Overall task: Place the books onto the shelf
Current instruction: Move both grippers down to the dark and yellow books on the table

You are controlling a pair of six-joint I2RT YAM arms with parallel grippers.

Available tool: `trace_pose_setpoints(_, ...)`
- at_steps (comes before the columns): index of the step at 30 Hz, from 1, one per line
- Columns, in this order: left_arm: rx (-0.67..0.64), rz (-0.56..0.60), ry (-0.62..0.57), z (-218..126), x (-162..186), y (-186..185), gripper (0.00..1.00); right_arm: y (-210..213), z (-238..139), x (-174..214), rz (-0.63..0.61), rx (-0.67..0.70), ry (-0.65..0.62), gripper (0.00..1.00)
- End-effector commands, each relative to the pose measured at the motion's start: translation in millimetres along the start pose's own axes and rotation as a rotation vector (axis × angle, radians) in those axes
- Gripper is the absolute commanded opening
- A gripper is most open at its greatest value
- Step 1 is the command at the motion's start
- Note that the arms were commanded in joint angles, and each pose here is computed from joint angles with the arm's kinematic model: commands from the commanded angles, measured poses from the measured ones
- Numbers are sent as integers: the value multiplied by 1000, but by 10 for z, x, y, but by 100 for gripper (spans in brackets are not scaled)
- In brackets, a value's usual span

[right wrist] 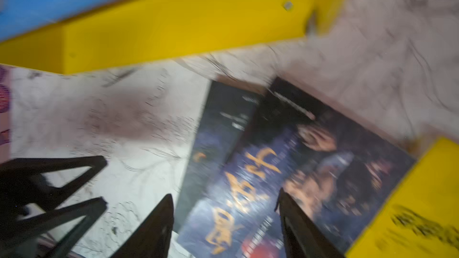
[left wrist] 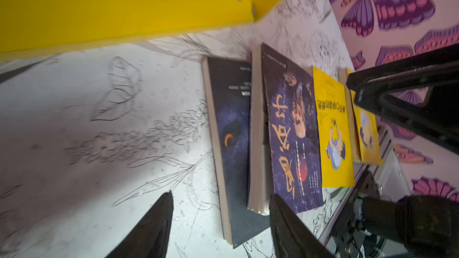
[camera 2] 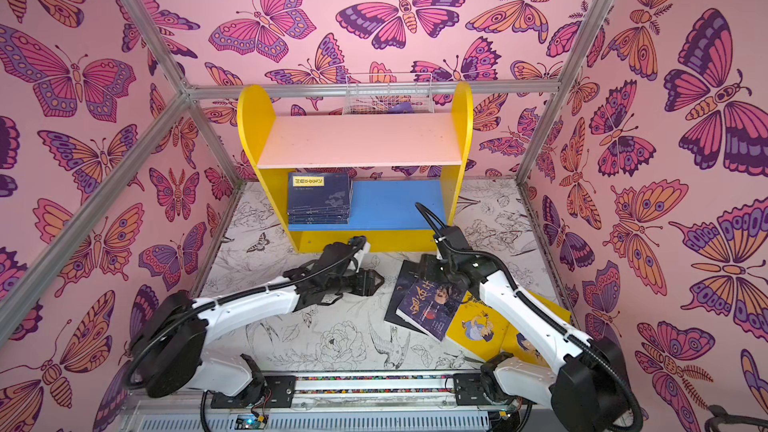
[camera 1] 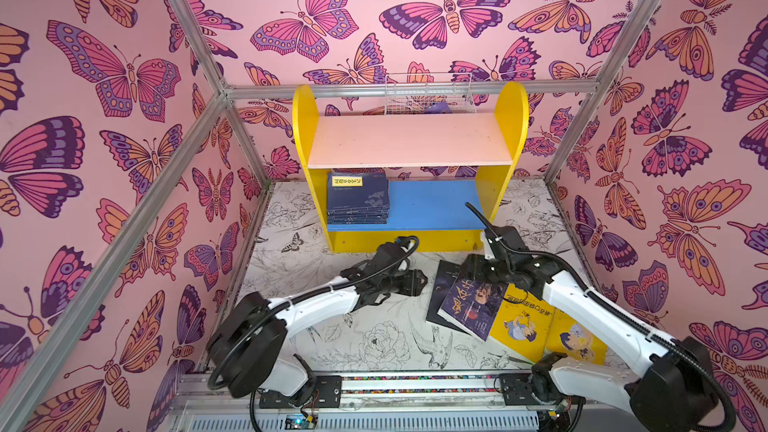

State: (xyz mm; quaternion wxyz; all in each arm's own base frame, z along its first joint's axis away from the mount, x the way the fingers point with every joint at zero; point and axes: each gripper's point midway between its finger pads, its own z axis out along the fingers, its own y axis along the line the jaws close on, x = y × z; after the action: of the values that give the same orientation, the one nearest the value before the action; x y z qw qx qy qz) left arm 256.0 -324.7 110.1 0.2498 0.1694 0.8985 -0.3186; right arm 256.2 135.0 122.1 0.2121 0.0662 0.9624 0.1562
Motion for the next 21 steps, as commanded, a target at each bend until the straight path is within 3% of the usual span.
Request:
trace_pose_setpoints(1, 80, 154, 49, 221, 25, -309, 64, -580, -59, 488, 71, 165, 178, 70)
trace_pose_setpoints(5, 87, 186, 93, 510, 69, -436, 64, -949, 81, 701, 265, 185, 263, 70)
trace_pose_setpoints(8, 74, 188, 130, 701, 139, -424, 64, -1050, 195, 767, 342, 155, 293, 70)
trace_pose_setpoints(16, 56, 168, 273, 1006, 423, -302, 64, -873, 475, 788, 363, 28, 378, 67)
trace_pose_setpoints(21, 36, 167, 300, 1021, 493, -250, 64, -565, 633, 704, 387, -158, 394, 64)
